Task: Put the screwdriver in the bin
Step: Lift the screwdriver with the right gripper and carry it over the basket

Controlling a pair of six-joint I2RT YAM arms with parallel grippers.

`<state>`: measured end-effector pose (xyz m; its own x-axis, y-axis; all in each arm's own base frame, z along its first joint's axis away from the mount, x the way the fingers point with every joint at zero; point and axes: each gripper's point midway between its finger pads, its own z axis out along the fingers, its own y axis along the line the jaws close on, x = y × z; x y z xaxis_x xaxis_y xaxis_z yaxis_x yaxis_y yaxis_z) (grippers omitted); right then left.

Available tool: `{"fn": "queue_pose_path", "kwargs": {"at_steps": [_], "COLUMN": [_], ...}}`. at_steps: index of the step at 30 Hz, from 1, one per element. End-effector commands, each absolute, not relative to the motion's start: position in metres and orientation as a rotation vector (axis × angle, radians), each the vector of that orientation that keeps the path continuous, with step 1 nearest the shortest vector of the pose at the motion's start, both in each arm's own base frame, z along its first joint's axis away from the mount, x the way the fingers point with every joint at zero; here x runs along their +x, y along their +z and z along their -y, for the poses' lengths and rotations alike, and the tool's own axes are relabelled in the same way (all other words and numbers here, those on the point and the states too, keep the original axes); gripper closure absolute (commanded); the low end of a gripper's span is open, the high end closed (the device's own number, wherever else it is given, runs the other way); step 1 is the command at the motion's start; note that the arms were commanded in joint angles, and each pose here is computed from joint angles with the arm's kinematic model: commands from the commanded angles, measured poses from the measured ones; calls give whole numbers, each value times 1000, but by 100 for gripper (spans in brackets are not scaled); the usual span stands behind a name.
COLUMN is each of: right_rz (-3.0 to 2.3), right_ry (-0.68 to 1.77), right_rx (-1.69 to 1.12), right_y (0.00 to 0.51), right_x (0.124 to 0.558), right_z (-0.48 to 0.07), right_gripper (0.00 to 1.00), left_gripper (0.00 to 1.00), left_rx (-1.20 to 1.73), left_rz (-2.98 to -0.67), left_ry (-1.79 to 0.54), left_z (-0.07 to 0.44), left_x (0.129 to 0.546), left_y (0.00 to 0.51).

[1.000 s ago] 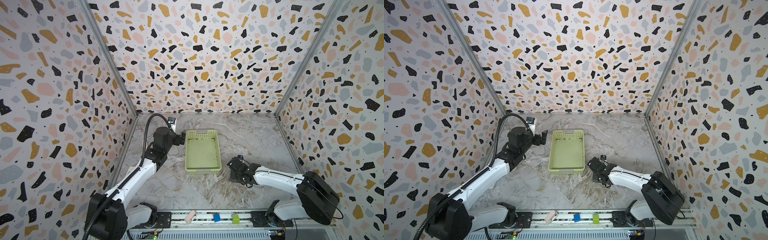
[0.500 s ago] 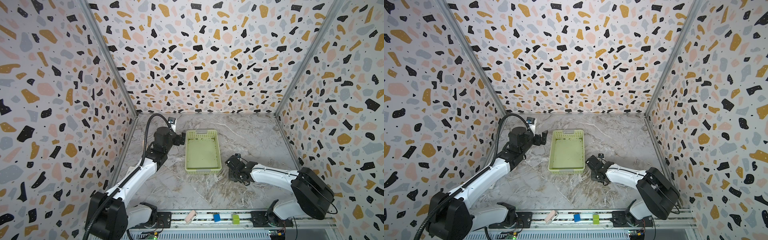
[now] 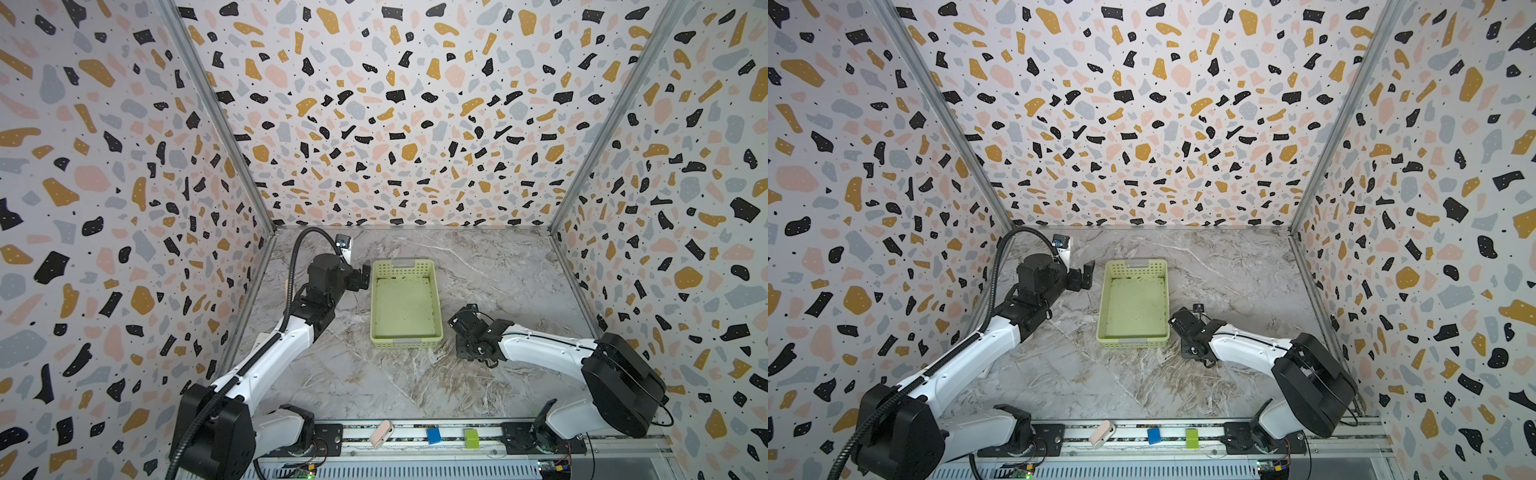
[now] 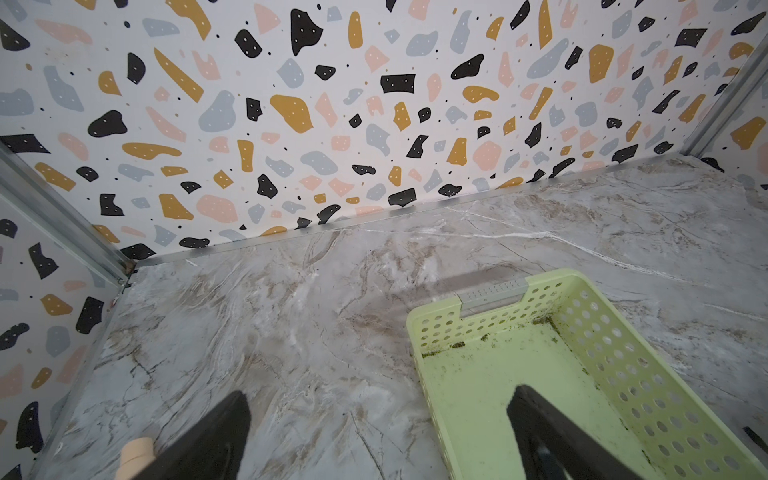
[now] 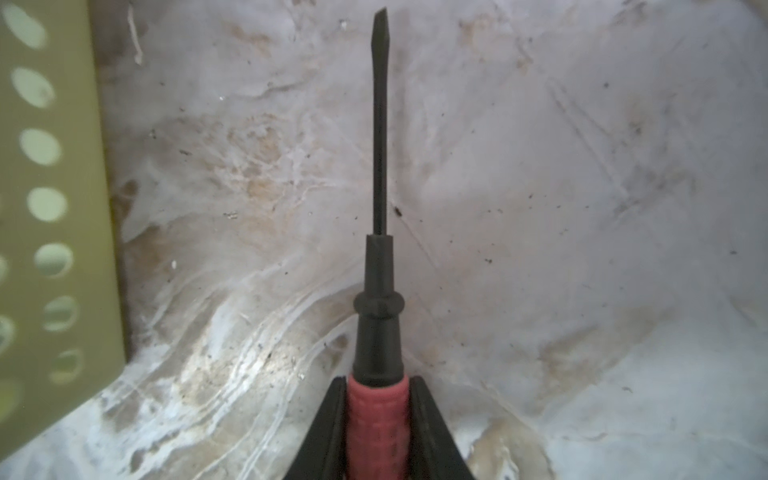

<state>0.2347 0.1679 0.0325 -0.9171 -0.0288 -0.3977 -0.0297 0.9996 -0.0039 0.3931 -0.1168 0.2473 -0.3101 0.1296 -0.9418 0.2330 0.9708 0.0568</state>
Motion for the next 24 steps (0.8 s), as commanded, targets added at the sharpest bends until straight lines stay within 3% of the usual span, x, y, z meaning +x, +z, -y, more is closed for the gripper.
{"fn": "queue_pose_path", "kwargs": {"at_steps": [1,10,16,24], "right_rz": [-2670,-2520,-2432,-2409], "right_ry": [-49,-80,92,222], "right_rx": [-62,-125,-202,-345], "right_y": [62,133,170,180], "right_x": [243,269,303,344], "right_z": [-162,-164,-215,-302], "right_gripper": [80,81,81,80], "left_gripper": [1,1,0,0], "left_rx": [248,246,244,245], "left_rz": [-1848,-1843,-1843,-1848], "left_ry": [-98,-94,-91,-57], "left_z": [115,114,114,110], "left_x": [393,393,393,393], "left_y": [265,268,268,267]}}
